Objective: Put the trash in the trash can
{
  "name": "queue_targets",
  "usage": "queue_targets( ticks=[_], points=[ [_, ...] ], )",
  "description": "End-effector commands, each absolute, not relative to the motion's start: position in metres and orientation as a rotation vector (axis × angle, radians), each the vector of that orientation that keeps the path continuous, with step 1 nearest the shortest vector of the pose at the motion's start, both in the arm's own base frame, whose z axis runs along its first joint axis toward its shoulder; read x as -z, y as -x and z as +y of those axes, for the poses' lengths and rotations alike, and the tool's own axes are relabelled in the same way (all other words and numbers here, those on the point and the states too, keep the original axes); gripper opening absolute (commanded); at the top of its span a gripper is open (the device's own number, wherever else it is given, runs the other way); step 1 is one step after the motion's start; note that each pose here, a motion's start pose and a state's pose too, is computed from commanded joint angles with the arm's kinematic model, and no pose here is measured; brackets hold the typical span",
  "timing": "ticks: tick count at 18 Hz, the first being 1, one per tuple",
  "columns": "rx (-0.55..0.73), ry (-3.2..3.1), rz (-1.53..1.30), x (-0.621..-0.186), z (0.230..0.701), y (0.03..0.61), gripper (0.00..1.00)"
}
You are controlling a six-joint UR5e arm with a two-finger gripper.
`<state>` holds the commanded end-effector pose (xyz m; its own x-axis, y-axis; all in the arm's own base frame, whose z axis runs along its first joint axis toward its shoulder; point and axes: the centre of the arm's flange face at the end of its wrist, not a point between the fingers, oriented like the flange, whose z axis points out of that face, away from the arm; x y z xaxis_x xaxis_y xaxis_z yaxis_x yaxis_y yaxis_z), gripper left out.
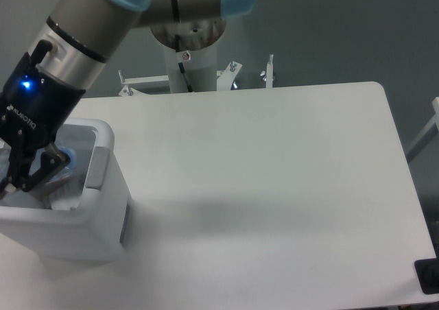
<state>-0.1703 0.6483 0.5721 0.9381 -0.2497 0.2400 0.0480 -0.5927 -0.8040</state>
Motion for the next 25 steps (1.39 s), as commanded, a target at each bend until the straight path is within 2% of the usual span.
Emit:
queue_targets(
  ticks=[5, 7, 11, 18, 22, 25],
  points=[
    [0.397, 2.168, 0.127, -0.576, 0.644, 0.178, 1.00],
    [0.352, 2.176, 0.068, -0.575, 0.635, 0.210, 1.00],
    [0.175, 2.249, -0.116, -0.557, 0.604, 0.291, 1.00],
    [0.035, 2.388, -0.218, -0.466, 0.520, 0.413, 1.00],
    [-0.092, 2.522, -0.170, -0.420, 0.473, 0.452, 1.00],
    [-0.222, 2.701, -0.034, -0.378, 0.451, 0.465, 1.00]
  ],
)
